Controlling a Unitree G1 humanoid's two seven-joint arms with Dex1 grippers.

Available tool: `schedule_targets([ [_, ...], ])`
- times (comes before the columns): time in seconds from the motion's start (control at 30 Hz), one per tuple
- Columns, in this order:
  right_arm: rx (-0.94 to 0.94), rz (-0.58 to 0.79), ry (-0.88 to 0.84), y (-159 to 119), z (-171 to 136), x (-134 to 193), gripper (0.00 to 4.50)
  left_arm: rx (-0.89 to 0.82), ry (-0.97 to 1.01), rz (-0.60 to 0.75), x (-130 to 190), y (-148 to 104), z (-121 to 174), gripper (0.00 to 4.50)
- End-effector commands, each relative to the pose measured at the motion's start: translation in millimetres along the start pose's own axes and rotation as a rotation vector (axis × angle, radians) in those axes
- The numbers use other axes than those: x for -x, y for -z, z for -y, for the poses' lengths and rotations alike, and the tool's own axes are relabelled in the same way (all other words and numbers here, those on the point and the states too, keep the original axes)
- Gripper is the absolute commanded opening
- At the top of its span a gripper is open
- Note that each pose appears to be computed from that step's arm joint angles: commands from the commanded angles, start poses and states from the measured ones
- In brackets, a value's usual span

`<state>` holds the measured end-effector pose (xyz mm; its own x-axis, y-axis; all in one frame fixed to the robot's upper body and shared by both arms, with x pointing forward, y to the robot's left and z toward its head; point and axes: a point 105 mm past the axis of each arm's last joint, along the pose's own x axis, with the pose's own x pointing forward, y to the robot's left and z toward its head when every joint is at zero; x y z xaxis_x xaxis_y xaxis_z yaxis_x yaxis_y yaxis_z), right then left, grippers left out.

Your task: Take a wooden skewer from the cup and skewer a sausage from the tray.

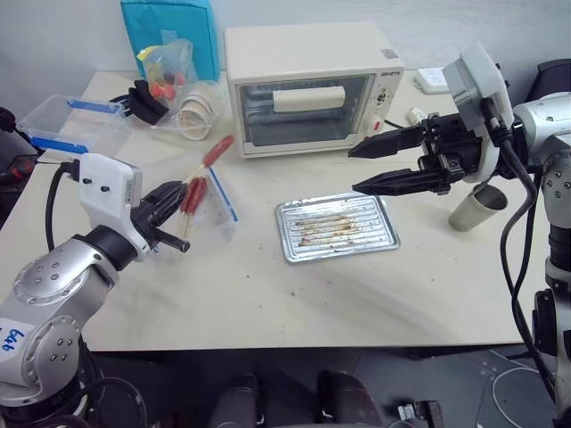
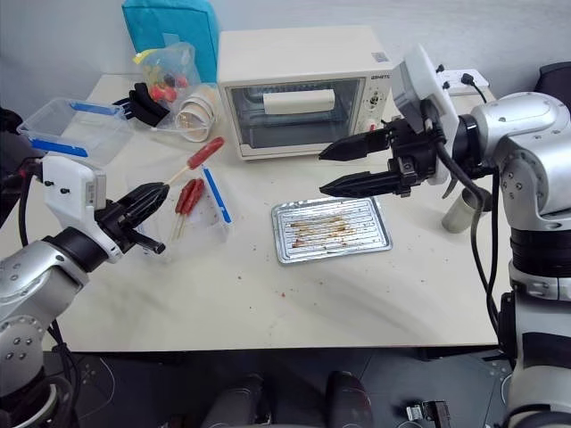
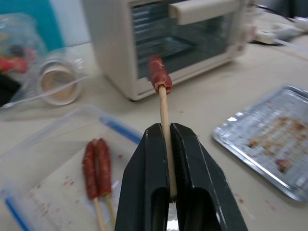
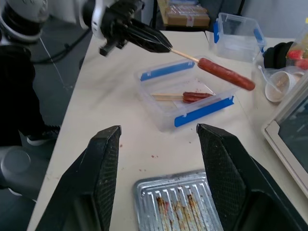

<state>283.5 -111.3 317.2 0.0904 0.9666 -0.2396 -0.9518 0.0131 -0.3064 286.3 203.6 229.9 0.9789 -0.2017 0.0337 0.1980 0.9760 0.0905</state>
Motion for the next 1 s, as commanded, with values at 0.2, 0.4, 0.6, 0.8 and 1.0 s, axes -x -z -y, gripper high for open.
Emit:
schedule_targets([
  [0.2,0.06,0.046,0.01,-26,-6,1,2.61,0.054,-0.327,-0.058,-5,32,-18,0.0],
  [0.4,0.058,0.027,0.03,-27,-6,3,2.61,0.076,-0.359,-0.076,-15,44,-21,0.0],
  [0.6,0.046,0.012,0.101,-18,3,4,2.61,0.056,-0.289,-0.092,-26,52,-8,0.0],
  [0.8,0.047,0.008,0.107,-13,2,3,2.68,0.057,-0.268,-0.093,-33,56,-7,1.12],
  [1.0,0.031,-0.035,0.142,4,5,9,2.68,0.018,-0.256,-0.072,-24,44,-17,2.96],
])
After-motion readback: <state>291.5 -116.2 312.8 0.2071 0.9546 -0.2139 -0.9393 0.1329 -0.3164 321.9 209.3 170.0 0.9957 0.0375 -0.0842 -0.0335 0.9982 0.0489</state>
